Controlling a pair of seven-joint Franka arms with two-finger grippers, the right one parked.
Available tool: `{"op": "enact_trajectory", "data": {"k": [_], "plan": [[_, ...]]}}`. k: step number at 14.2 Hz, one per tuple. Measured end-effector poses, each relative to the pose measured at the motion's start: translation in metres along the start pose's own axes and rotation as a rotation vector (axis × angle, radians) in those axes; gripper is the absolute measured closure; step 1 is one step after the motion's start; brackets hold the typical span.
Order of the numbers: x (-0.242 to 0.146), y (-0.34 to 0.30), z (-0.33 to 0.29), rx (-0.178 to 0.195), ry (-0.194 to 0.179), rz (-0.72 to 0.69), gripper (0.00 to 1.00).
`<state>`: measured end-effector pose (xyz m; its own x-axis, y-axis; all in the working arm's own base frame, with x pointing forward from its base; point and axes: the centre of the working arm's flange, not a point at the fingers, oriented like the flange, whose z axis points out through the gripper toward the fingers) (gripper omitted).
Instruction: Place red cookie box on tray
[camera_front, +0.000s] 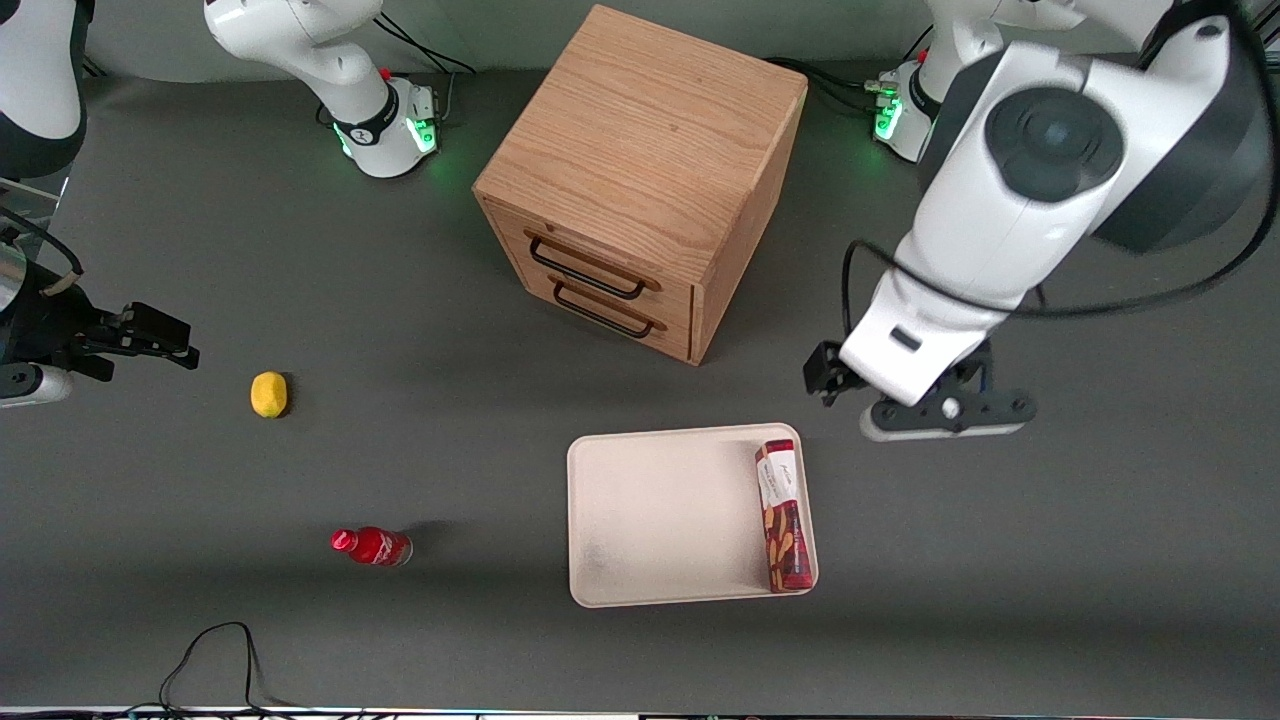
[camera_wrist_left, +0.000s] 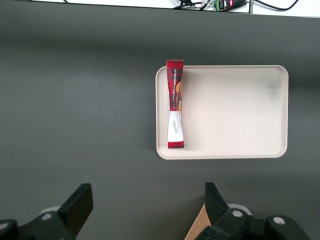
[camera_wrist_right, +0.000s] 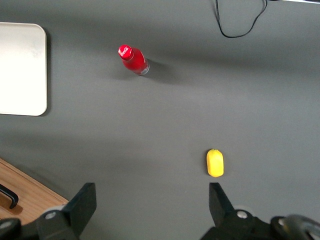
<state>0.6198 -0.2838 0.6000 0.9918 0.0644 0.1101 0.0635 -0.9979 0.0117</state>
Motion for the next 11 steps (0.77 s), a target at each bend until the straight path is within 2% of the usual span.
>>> {"op": "enact_trajectory", "data": {"k": [3,6,8,11], "plan": [[-0.006,-0.032,-0.025,0.028,-0.022,-0.040,0.00],[0.002,-0.102,-0.024,0.056,-0.042,-0.138,0.00],[0.001,-0.145,-0.022,0.061,-0.031,-0.178,0.00],[-0.010,-0.200,-0.020,0.061,-0.014,-0.157,0.00]]}}
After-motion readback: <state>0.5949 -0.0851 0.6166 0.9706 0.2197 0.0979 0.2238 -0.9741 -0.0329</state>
